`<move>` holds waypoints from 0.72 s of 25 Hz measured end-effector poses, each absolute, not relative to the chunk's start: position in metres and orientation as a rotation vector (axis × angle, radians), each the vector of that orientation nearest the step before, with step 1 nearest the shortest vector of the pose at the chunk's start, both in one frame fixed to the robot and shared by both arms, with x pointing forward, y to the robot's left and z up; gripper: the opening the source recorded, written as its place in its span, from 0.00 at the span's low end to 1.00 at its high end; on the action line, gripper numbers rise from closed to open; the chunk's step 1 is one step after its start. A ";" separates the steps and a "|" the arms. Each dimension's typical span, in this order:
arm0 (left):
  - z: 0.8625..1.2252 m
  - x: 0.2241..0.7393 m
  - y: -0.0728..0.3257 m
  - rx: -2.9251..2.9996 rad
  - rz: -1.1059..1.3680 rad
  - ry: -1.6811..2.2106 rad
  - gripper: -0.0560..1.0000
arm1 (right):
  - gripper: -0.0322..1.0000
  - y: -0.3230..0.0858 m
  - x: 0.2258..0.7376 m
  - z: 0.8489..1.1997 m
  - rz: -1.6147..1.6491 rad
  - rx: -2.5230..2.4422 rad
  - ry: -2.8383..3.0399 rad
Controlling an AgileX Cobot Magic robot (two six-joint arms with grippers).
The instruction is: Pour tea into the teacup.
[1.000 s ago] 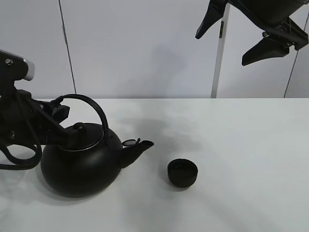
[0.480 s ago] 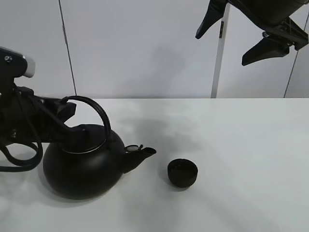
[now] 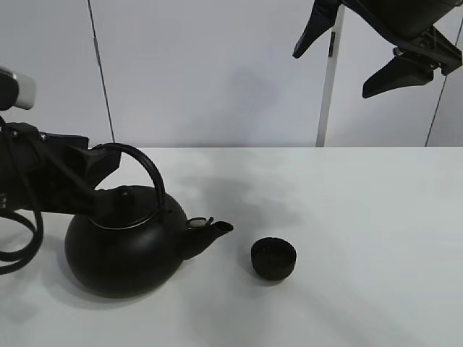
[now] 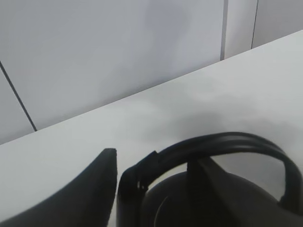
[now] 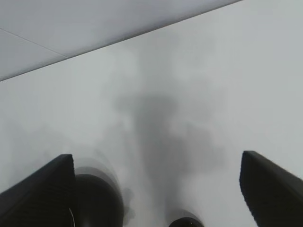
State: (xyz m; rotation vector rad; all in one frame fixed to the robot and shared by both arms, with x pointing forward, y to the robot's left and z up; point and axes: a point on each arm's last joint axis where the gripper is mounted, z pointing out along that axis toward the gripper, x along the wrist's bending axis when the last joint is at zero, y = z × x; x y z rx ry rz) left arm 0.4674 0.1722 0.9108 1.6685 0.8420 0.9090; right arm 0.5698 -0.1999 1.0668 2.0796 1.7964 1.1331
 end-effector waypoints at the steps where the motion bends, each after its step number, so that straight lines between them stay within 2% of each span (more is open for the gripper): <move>1: 0.913 0.464 0.174 1.668 0.908 0.838 0.38 | 0.66 -0.200 0.570 1.067 1.133 2.080 1.796; 10: 0.916 0.442 0.187 1.671 0.892 0.849 0.58 | 0.66 -0.200 0.570 1.067 1.133 2.080 1.796; 18: 0.913 0.429 0.194 1.597 0.758 0.987 0.67 | 0.66 -0.200 0.570 1.067 1.133 2.080 1.796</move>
